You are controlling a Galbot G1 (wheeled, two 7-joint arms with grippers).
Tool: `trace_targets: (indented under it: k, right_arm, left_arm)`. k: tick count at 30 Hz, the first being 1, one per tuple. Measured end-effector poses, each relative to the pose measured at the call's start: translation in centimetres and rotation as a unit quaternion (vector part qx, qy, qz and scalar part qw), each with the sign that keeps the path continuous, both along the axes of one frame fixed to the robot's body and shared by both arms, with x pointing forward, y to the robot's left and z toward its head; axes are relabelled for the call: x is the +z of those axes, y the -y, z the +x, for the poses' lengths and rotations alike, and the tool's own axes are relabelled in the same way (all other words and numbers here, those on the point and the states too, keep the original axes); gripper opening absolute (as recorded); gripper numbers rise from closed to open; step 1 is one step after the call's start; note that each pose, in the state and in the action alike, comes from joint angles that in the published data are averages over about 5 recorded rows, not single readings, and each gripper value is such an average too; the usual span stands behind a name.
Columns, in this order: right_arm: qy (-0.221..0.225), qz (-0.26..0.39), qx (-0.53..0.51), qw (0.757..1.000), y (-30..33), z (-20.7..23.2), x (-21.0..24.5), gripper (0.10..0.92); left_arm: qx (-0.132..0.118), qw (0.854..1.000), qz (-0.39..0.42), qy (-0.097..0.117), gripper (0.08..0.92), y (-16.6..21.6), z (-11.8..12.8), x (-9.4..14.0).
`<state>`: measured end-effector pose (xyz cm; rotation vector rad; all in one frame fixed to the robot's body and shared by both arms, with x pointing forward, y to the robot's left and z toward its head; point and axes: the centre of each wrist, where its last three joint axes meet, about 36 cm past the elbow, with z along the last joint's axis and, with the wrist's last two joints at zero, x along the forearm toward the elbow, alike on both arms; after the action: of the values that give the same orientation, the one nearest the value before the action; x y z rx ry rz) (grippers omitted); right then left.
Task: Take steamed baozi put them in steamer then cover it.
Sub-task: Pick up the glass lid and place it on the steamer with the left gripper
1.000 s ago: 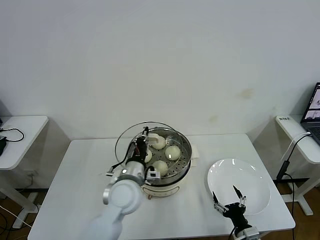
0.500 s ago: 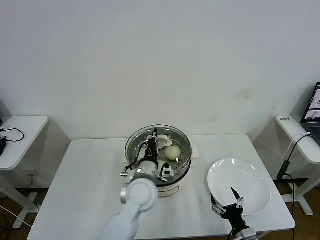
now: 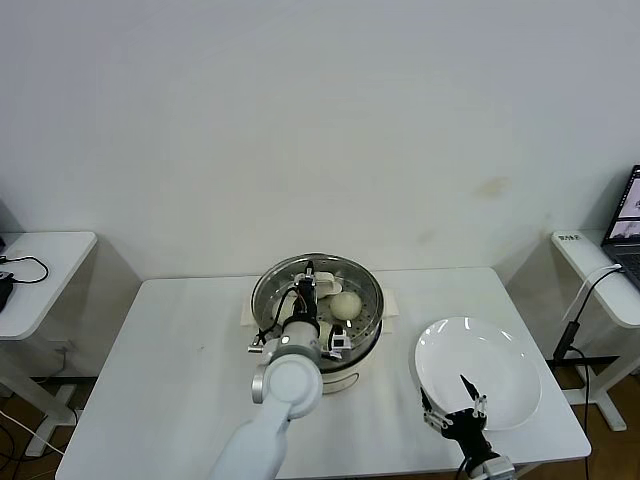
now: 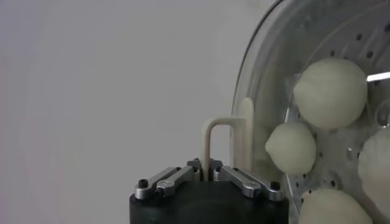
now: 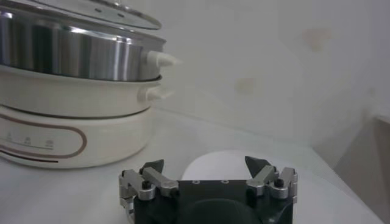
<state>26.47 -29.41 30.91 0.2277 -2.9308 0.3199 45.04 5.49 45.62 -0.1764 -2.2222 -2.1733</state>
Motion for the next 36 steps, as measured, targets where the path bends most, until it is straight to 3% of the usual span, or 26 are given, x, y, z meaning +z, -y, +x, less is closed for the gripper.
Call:
trace_targets:
  k: [26, 36]
  right_arm:
    - [-0.002, 0.011, 0.008, 1.000, -0.2, 0.2, -0.2, 0.823]
    - [-0.004, 0.012, 0.010, 1.000, -0.4, 0.1, -0.2, 0.823]
  left_arm:
    - [0.003, 1.000, 0.002, -0.003, 0.150, 0.9, 0.2, -1.2]
    - [-0.005, 1.000, -0.007, 0.005, 0.412, 1.0, -1.0, -0.8]
